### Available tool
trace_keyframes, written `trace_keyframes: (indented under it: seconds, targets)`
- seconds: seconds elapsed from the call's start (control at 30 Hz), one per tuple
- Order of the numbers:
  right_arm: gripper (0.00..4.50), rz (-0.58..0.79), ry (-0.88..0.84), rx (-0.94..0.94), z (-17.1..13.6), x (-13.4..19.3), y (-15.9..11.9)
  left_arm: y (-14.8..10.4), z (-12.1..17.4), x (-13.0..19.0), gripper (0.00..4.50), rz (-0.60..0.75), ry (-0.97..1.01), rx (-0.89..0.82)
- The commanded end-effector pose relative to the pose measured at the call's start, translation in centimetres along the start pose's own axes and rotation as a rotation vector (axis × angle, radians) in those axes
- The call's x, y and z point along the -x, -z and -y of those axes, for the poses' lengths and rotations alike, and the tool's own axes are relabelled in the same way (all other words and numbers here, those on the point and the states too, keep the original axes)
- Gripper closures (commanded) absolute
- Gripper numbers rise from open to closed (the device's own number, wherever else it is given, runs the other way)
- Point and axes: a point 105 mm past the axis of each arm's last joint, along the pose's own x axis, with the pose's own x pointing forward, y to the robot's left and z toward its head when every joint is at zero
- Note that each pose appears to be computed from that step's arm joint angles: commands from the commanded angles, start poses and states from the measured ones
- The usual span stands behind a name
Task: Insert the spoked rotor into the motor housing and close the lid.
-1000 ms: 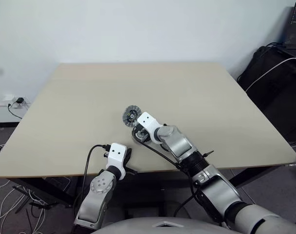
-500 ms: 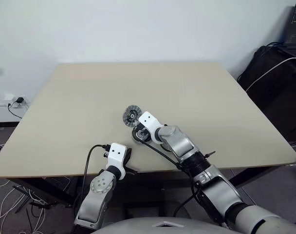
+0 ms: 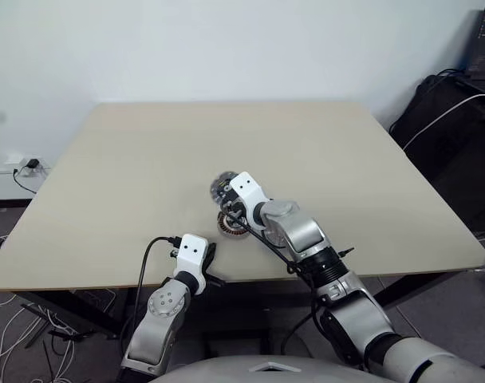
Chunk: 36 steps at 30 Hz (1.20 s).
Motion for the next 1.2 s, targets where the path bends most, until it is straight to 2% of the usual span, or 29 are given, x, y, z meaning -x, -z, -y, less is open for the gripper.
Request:
trace_keyframes:
  seconds: [0.03,0.4,0.5,0.63,1.2]
  targets:
    - [4.48,0.025,0.008,0.029,0.1,0.3,-0.9,-1.2,0.3,-0.2,4.50,0.047,0.014,-0.004]
    - [4.48,-0.021,-0.031,0.099,-0.5,0.3,0.1,-1.2,0.3,-0.2,4.50,0.046,0.013,-0.001]
    - [3.94,-0.024,-0.031,0.100,-0.4,0.2,0.2,-1.2,0.3,-0.3,4.50,0.047,0.013,0.000]
    - [2.63,-0.027,-0.010,0.104,-0.2,0.1,0.1,-1.2,0.3,-0.3,4.50,0.048,0.013,-0.001]
    - [2.63,-0.089,0.000,0.097,0.5,-0.9,1.2,-1.3,0.3,-0.4,4.50,0.055,0.008,0.001]
